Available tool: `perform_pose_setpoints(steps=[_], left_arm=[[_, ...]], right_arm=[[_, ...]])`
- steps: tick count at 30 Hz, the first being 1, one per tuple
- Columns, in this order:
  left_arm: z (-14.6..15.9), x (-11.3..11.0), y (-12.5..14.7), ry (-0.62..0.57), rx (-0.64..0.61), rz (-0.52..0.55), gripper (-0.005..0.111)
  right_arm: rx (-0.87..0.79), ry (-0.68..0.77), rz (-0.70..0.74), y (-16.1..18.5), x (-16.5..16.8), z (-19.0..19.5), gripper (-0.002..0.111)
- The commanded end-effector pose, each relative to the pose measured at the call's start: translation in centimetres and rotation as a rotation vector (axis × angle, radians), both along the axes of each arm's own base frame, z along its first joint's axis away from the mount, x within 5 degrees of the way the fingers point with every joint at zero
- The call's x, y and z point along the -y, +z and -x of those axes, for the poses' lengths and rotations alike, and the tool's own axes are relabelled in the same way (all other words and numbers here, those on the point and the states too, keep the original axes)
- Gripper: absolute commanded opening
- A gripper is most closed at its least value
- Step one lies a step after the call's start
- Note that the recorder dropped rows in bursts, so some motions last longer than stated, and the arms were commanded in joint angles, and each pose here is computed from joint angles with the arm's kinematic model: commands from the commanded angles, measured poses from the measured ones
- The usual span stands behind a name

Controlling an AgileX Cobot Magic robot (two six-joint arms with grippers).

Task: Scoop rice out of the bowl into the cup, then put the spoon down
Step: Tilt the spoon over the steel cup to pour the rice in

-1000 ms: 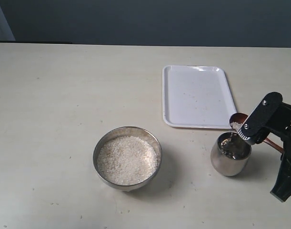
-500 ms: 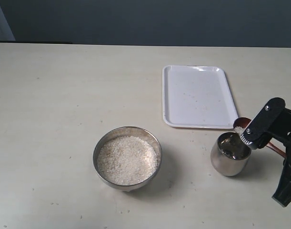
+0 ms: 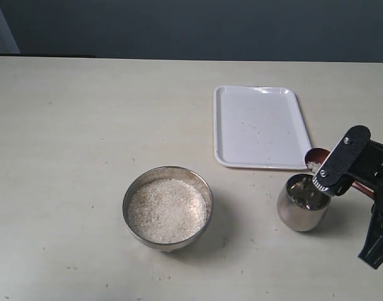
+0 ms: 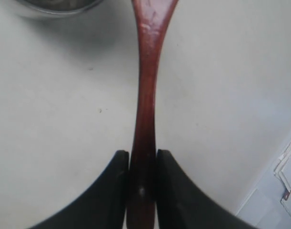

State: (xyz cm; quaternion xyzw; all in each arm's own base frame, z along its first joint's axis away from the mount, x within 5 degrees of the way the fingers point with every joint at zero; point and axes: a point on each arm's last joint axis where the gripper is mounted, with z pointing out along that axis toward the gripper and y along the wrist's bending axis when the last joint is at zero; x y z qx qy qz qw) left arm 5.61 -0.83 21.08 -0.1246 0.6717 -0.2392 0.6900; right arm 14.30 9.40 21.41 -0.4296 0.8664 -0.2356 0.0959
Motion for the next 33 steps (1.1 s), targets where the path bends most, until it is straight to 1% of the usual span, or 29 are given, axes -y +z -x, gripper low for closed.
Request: perform_pose_setpoints(steps=[1, 16, 21, 24, 33], left_arm=[[0.06, 0.05, 0.17, -0.008, 0.014, -0.002, 0.000], [0.06, 0.05, 0.17, -0.008, 0.014, -0.002, 0.000], [0.06, 0.05, 0.17, -0.008, 0.014, -0.002, 0.000], [0.06, 0.05, 0.17, -0.008, 0.014, -0.002, 0.000], [0.06, 0.05, 0.17, -0.008, 0.014, -0.002, 0.000]], right_arm=[[-0.004, -0.007, 0.004, -0.09, 0.05, 0.14, -0.001], [-0.017, -0.027, 0.021, -0.08, 0.24, 0.30, -0.001], [-0.003, 0.028, 0.056, 0.08, -0.31, 0.81, -0.001], [0.022, 0.030, 0.065, 0.20, -0.40, 0.79, -0.001], [0.024, 0.015, 0.072, 0.23, -0.29, 0.82, -0.001]])
